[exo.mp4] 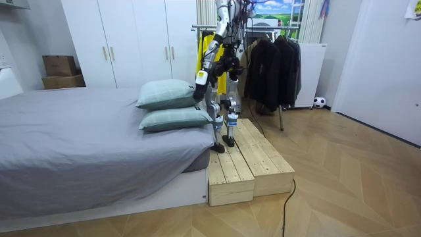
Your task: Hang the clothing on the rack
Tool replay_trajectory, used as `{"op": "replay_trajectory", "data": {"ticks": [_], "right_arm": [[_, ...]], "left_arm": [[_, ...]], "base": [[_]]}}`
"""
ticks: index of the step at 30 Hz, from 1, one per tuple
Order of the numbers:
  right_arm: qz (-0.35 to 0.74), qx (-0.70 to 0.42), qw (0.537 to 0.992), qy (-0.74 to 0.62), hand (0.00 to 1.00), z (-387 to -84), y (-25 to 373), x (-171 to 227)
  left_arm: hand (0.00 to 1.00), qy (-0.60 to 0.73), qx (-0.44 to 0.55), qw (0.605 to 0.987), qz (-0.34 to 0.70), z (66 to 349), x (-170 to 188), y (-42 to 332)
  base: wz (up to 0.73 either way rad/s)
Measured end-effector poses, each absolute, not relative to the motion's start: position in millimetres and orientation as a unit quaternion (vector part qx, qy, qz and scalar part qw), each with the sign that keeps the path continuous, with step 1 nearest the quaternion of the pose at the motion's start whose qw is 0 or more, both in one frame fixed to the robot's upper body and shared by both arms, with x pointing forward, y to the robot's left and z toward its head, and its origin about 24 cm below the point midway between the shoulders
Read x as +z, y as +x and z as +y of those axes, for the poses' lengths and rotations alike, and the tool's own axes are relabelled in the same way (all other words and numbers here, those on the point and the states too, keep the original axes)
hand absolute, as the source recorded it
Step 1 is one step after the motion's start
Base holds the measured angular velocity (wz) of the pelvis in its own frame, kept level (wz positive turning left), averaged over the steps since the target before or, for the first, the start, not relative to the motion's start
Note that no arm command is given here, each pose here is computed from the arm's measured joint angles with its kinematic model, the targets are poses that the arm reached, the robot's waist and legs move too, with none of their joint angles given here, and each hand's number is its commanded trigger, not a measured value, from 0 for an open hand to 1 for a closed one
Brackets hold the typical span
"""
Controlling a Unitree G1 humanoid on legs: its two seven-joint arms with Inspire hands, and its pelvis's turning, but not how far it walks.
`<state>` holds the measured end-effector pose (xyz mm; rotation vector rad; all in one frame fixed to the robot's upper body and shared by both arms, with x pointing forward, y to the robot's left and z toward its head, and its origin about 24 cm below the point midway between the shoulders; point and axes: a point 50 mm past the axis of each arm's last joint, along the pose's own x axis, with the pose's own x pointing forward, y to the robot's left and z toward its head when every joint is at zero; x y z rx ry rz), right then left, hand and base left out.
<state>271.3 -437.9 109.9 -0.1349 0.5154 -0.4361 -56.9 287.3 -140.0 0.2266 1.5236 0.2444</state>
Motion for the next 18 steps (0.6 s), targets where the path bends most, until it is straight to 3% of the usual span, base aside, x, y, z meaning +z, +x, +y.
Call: {"op": "replay_trajectory", "data": {"ticks": [18], "right_arm": [[0.268, -0.276, 0.905, -0.182, 0.00, -444.6, 271.2, 118.1]], "left_arm": [[0.00, 0.123, 0.110, 0.718, 0.676, 289.2, -139.8, -50.2]], "base": [[-0.01]]}}
